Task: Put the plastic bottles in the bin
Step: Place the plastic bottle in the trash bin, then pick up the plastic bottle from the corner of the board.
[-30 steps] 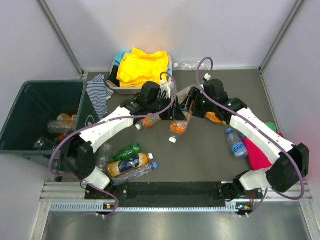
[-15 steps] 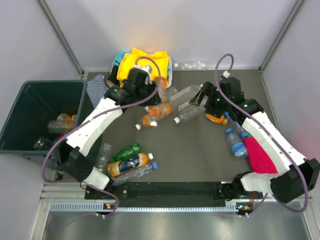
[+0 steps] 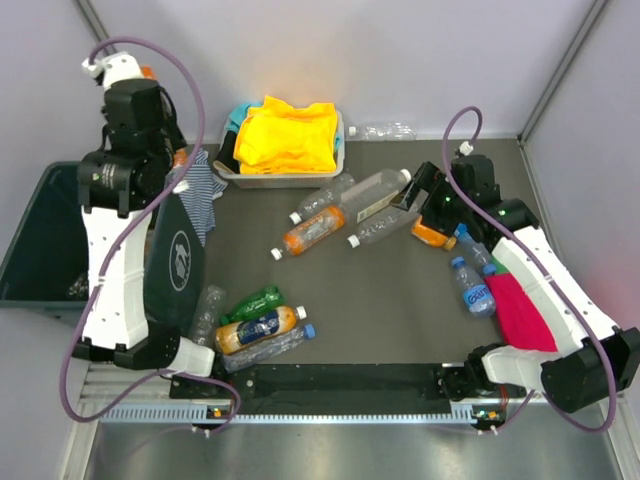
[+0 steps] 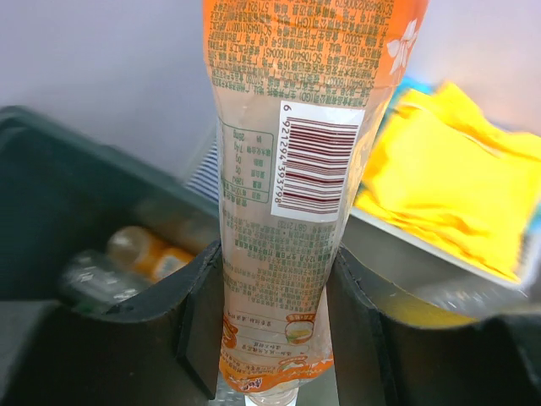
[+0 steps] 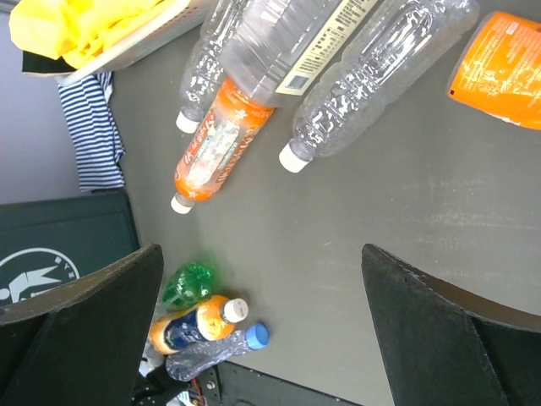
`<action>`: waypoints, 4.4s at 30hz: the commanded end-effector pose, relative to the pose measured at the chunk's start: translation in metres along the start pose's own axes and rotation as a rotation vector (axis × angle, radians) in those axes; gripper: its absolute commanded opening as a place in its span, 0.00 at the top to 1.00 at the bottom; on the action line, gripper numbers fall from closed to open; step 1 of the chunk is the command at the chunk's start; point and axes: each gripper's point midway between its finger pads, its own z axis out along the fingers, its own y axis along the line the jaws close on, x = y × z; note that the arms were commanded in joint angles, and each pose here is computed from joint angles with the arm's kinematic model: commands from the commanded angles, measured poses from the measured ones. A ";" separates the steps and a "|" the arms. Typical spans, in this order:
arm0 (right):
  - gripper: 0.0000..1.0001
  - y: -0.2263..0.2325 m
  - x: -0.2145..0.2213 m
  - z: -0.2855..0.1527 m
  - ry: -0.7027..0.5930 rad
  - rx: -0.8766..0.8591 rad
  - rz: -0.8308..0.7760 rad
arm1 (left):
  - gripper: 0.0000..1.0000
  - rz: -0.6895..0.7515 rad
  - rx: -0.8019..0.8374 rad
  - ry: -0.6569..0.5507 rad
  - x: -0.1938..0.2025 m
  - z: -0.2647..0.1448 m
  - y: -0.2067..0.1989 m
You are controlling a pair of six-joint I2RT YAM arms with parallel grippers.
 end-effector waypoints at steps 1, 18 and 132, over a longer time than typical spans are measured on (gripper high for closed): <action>0.01 0.003 -0.005 0.002 -0.004 -0.009 -0.021 | 0.58 0.032 -0.227 -0.085 -0.021 -0.029 0.062; 0.01 0.010 -0.003 0.022 0.063 -0.025 -0.096 | 0.01 0.058 -0.532 -0.180 -0.020 -0.079 0.141; 0.87 0.241 0.111 -0.016 -0.185 -0.631 -0.771 | 0.01 -0.546 0.750 0.360 0.162 -0.044 -0.123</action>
